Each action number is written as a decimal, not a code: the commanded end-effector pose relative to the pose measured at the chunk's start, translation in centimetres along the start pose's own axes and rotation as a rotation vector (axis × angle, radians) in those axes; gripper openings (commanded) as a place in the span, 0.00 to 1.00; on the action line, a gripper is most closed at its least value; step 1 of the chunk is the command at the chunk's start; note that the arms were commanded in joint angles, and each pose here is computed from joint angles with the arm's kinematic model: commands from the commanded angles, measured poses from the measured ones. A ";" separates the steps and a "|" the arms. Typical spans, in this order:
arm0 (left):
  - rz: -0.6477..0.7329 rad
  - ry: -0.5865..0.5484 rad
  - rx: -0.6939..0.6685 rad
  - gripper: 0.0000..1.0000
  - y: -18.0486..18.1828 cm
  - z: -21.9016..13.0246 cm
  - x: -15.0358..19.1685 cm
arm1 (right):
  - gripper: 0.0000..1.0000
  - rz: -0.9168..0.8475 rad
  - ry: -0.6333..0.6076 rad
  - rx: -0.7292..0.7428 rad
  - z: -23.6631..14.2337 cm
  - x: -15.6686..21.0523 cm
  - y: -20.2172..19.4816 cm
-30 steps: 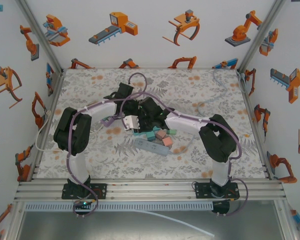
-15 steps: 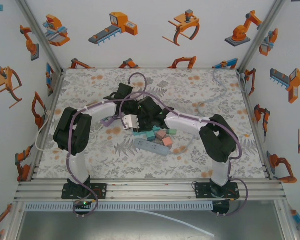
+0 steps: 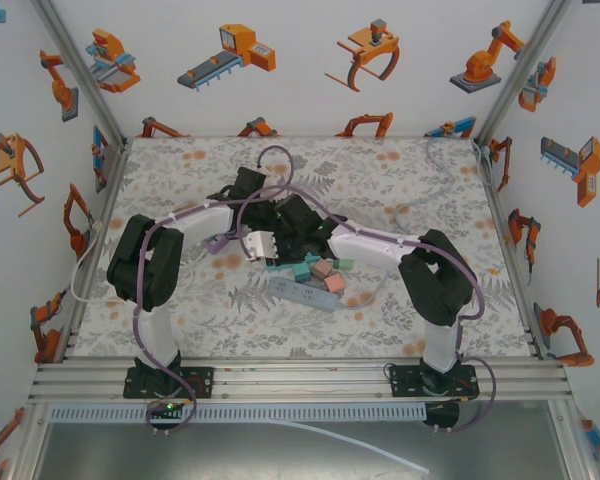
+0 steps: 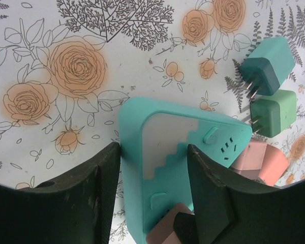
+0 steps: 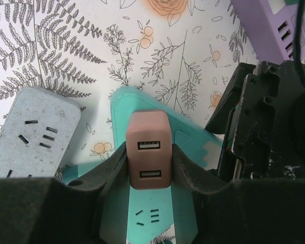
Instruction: Pull the plug off the socket
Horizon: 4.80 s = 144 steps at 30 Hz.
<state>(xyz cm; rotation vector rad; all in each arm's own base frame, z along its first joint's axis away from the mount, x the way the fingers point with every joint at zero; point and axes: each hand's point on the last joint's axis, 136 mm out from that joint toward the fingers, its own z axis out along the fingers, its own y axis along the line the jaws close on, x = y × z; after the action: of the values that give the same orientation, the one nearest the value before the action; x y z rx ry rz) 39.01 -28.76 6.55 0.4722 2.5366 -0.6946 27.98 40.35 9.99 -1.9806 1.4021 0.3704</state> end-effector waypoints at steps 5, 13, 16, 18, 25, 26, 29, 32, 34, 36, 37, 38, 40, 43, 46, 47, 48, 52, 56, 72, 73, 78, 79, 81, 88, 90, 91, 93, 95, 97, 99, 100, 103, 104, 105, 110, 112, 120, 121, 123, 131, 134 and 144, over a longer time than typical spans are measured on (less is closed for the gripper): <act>-0.005 0.310 -0.362 0.51 9.8 2.1 10.6 | 0.05 -0.080 -0.175 0.078 -5.2 -6.8 -2.3; -0.003 0.306 -0.365 0.46 9.9 2.1 10.6 | 0.04 -0.060 -0.149 0.040 -4.8 -6.7 -1.6; 0.000 0.303 -0.356 0.45 9.8 2.2 10.6 | 0.03 -0.034 -0.205 0.072 -5.0 -7.0 -2.0; 0.002 0.301 -0.348 0.45 9.7 2.2 10.5 | 0.01 -0.084 -0.096 0.058 -4.0 -5.7 -1.4; -0.003 0.289 -0.309 0.51 9.1 1.9 10.2 | 0.01 -0.065 -0.068 0.053 -5.0 -5.3 -1.6; -0.009 0.269 -0.296 0.56 8.8 1.5 9.7 | 0.01 -0.088 -0.024 0.042 -4.5 -4.6 -1.3; -0.029 0.201 -0.220 0.68 6.9 -0.2 7.9 | 0.01 -0.103 0.005 0.027 -3.3 -3.1 -0.5; -0.030 0.183 -0.172 0.71 5.6 -1.0 7.1 | 0.01 -0.099 0.021 0.014 -2.2 -2.1 0.0; -0.035 0.198 -0.147 0.70 5.3 -0.7 7.5 | 0.01 -0.098 0.025 0.009 -1.8 -1.9 0.1; -0.050 0.236 -0.123 0.70 5.2 -0.1 8.4 | 0.01 -0.095 0.027 0.013 -1.7 -1.8 0.0; -0.059 0.247 -0.114 0.70 5.1 0.1 8.8 | 0.01 -0.092 0.034 0.012 -1.6 -1.6 0.0; -0.069 0.249 -0.105 0.70 5.0 0.3 9.0 | 0.01 -0.091 0.041 0.014 -1.5 -1.3 0.0; -0.088 0.233 -0.082 0.74 4.7 0.4 9.0 | 0.01 -0.091 0.048 0.009 -1.2 -1.0 0.1; -0.115 0.195 -0.046 0.84 4.0 -0.1 8.1 | 0.01 -0.089 0.048 -0.003 -0.4 -0.5 0.4; -0.130 0.148 -0.017 0.86 3.3 -0.9 6.8 | 0.01 -0.083 0.038 -0.011 0.3 -0.3 0.6; -0.135 0.138 -0.016 0.86 3.3 -1.3 6.5 | 0.01 -0.081 0.036 -0.018 0.5 -0.2 0.8; -0.137 0.130 -0.015 0.86 3.2 -1.6 6.3 | 0.01 -0.078 0.036 -0.023 0.6 -0.1 0.9; -0.148 0.099 0.014 0.84 2.5 -2.6 5.8 | 0.01 -0.067 0.030 -0.023 1.1 0.2 0.9; -0.166 0.077 0.024 0.77 2.4 -3.0 5.9 | 0.01 -0.056 0.020 -0.022 1.2 0.1 0.9; -0.217 0.333 -0.087 0.40 5.0 -0.5 14.6 | 0.02 -0.015 0.019 0.030 1.0 -0.3 -1.1; -0.224 0.342 -0.098 0.38 5.3 -0.5 15.0 | 0.02 -0.008 0.017 0.034 1.0 -0.5 -1.3; -0.236 0.377 -0.185 0.34 7.1 -0.4 17.1 | 0.03 0.093 -0.072 0.046 -0.9 -3.2 -2.6; -0.237 0.386 -0.203 0.32 7.5 -0.4 17.5 | 0.03 0.125 -0.109 0.040 -1.5 -4.1 -3.0; -0.244 0.393 -0.216 0.30 7.9 -0.2 18.0 | 0.03 0.162 -0.160 0.031 -2.3 -5.3 -3.5; -0.249 0.390 -0.239 0.29 8.5 0.1 18.3 | 0.02 -0.043 0.033 0.074 -1.4 -3.5 -2.3; -0.251 0.387 -0.242 0.29 8.6 0.1 18.2 | 0.02 -0.044 -0.001 0.070 -1.8 -4.1 -2.0; -0.252 0.387 -0.242 0.29 8.6 0.2 18.2 | 0.02 -0.063 -0.012 0.073 -2.0 -4.5 -1.7; -0.254 0.384 -0.244 0.29 8.7 0.1 18.1 | 0.02 -0.107 -0.015 0.085 -2.1 -4.7 -1.3; -0.256 0.383 -0.246 0.29 8.8 0.1 18.1 | 0.02 -0.104 -0.019 0.090 -2.2 -4.7 -1.2; -0.254 0.377 -0.245 0.29 8.7 0.1 17.9 | 0.02 -0.105 -0.023 0.086 -2.5 -4.7 -0.9; -0.252 0.371 -0.247 0.29 8.7 0.0 17.7 | 0.02 -0.095 -0.035 0.091 -3.1 -5.0 -0.7; -0.249 0.369 -0.248 0.29 8.7 -0.1 17.6 | 0.02 -0.084 -0.046 0.096 -3.5 -5.1 -0.7; -0.240 0.347 -0.240 0.30 8.5 -0.2 16.7 | 0.02 -0.053 -0.076 0.115 -5.1 -5.6 -0.4; -0.237 0.334 -0.232 0.30 8.3 -0.3 16.2 | 0.02 -0.039 -0.084 0.127 -5.7 -5.8 -0.5; -0.235 0.319 -0.223 0.32 8.0 -0.4 15.6 | 0.02 -0.015 -0.095 0.140 -6.5 -5.9 -0.4; -0.205 0.224 -0.174 0.48 6.2 -1.5 11.2 | 0.02 0.204 -0.194 0.257 -12.0 -6.2 -1.4; -0.192 0.175 -0.150 0.55 5.3 -2.3 9.0 | 0.01 0.352 -0.232 0.318 -14.5 -5.5 -2.1; -0.132 -0.013 -0.070 0.70 1.5 -7.1 1.7 | 0.01 1.220 -0.383 0.437 -21.9 3.4 -3.8; -0.122 -0.039 -0.054 0.71 0.8 -7.9 1.1 | 0.02 1.298 -0.376 0.442 -22.1 4.6 -3.5; -0.082 -0.090 -0.007 0.74 -1.2 -10.0 0.3 | 0.02 1.468 -0.355 0.456 -22.1 7.5 -2.5; 0.146 -0.298 0.164 0.93 -9.9 -18.0 1.7 | 0.05 1.919 -0.262 0.438 -17.8 16.1 3.1; 0.200 -0.321 0.191 0.96 -11.6 -20.3 3.8 | 0.05 1.952 -0.229 0.428 -16.2 17.5 4.5; 0.161 -0.401 -0.009 0.97 -7.8 -24.4 7.3 | 0.16 1.973 -0.180 0.417 -12.7 20.2 4.4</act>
<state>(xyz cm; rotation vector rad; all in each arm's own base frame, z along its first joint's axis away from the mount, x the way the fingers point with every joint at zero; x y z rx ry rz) 20.69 -22.85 25.57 0.5566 2.0622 -0.7848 28.03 15.89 5.20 0.3036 2.5736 0.8264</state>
